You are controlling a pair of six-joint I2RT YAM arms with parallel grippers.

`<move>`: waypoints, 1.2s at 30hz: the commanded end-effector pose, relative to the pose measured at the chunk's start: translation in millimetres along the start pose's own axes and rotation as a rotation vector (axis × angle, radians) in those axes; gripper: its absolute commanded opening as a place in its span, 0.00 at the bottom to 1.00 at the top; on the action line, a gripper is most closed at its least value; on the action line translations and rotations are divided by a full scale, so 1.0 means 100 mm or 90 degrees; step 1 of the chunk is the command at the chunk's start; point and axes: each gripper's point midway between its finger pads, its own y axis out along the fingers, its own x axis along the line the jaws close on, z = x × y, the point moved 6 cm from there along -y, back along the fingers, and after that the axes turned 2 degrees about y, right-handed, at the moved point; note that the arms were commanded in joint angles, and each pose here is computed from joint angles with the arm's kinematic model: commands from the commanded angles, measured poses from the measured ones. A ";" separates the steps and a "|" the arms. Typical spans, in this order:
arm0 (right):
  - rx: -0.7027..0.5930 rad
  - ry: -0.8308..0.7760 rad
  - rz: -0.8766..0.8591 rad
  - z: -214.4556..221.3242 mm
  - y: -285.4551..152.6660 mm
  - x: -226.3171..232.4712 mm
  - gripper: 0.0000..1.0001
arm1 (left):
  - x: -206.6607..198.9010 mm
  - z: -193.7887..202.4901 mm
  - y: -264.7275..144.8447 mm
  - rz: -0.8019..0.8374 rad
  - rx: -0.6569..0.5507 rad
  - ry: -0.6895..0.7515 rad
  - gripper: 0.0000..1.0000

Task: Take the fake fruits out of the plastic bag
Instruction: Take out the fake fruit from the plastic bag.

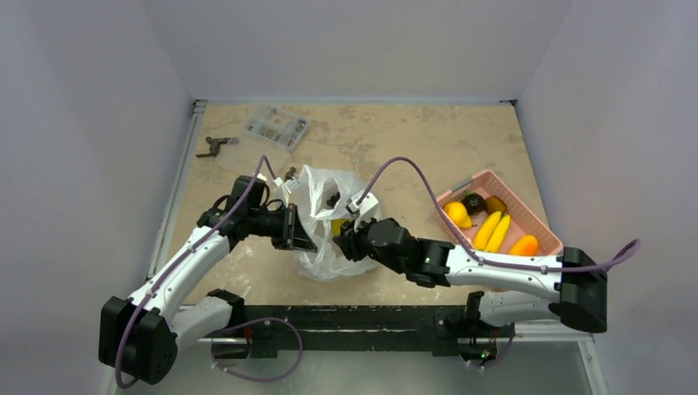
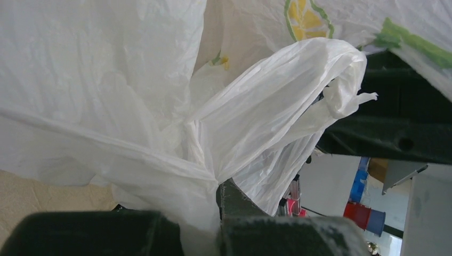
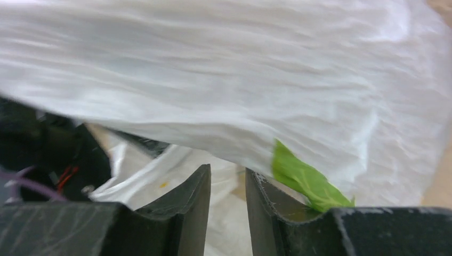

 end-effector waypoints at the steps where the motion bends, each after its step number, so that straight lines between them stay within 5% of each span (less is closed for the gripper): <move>1: -0.113 0.042 0.260 -0.02 0.09 -0.50 0.29 | -0.02 -0.09 0.02 0.003 -0.022 -0.009 0.00; 8: -0.058 0.156 0.400 0.79 -0.13 -0.94 0.31 | 0.13 -0.05 0.21 -0.029 -0.008 -0.137 0.00; 14: -0.069 0.183 0.317 0.99 -0.17 -0.92 0.68 | -0.11 0.15 0.41 -0.134 -0.029 -0.079 0.00; 16: -0.084 0.166 0.308 0.93 -0.16 -0.92 0.88 | -0.05 0.23 0.43 -0.145 -0.037 -0.111 0.00; 19: -0.108 0.141 0.299 0.76 -0.13 -0.87 0.99 | 0.14 0.37 0.50 -0.154 -0.057 -0.152 0.00; 23: -0.151 0.122 0.276 0.51 -0.10 -0.79 0.94 | 0.45 0.50 0.54 -0.232 -0.073 -0.170 0.00; 27: -0.202 0.133 0.280 0.28 -0.05 -0.77 0.53 | 0.60 0.55 0.53 -0.278 -0.085 -0.155 0.00; 29: -0.224 0.163 0.267 0.20 0.01 -0.80 0.44 | 0.62 0.54 0.52 -0.279 -0.096 -0.135 0.00; 36: -0.194 0.146 0.226 0.07 0.42 -0.81 0.45 | 0.77 0.56 0.53 -0.301 -0.123 -0.105 0.00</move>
